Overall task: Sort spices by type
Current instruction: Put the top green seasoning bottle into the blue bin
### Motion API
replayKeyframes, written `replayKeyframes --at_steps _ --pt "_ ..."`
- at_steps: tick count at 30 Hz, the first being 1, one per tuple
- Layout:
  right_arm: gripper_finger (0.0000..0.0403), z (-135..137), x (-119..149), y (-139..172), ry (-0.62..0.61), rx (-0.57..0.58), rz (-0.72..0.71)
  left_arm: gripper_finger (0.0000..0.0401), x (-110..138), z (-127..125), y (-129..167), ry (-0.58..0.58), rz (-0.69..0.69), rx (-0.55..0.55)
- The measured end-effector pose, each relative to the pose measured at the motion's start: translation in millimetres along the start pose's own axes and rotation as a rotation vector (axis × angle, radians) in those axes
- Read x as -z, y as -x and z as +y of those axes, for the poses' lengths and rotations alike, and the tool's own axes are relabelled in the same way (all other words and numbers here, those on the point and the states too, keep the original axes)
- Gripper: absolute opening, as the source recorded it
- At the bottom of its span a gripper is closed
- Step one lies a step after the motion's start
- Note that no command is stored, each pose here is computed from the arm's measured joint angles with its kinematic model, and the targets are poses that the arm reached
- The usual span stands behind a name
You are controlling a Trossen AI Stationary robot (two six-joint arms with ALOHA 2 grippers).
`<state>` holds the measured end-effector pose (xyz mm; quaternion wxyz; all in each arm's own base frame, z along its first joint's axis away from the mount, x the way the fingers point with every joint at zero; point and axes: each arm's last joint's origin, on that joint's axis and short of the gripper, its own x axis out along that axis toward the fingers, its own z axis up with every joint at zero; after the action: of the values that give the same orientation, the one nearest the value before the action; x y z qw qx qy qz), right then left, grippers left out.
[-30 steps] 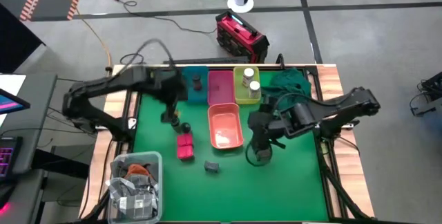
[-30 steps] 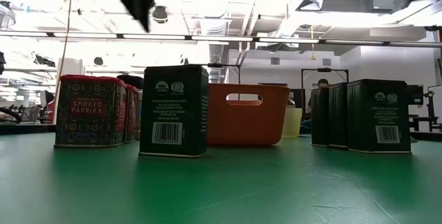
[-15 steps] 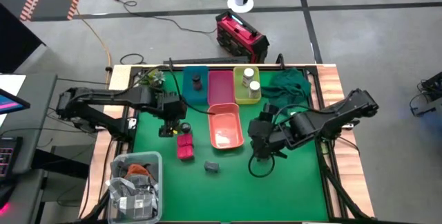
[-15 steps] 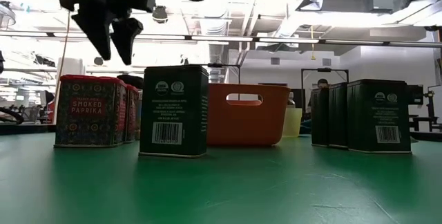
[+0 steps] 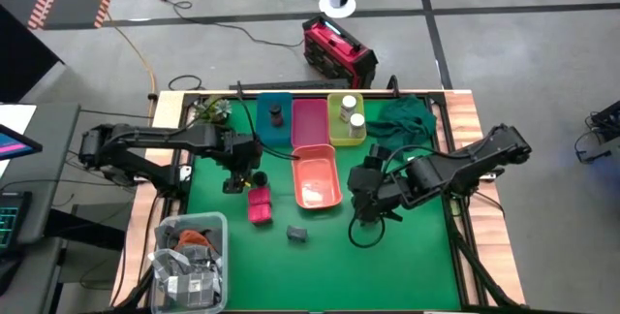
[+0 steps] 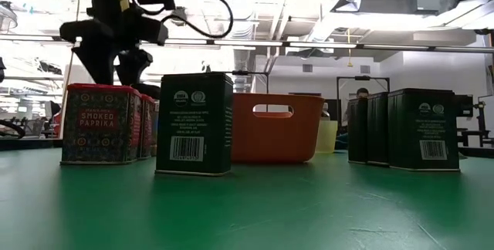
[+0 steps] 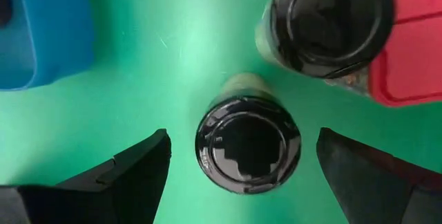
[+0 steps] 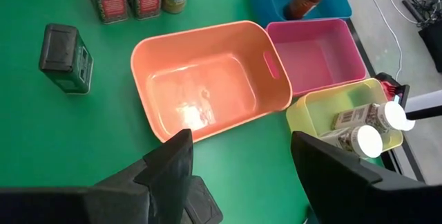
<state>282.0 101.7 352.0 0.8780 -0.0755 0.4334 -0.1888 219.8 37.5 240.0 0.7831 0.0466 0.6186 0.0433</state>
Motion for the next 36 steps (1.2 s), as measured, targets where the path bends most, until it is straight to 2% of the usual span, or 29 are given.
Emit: replayKeyframes --at_steps 8,18,24,36 --pt "0.0276 -3 -2 -2 -0.002 0.007 0.0 0.0304 -3 7 -7 0.027 -0.021 -0.017" --pt "0.0276 -7 -4 -5 -0.014 0.022 0.0 0.0188 2 5 -7 0.019 0.024 0.007" --pt "0.0276 -7 -4 -5 -0.016 0.02 -0.005 0.0188 -2 8 4 0.016 0.015 -0.017" --pt "0.0276 -10 -5 -8 -0.021 0.03 0.004 0.0195 -25 36 67 0.06 -0.132 -0.086"
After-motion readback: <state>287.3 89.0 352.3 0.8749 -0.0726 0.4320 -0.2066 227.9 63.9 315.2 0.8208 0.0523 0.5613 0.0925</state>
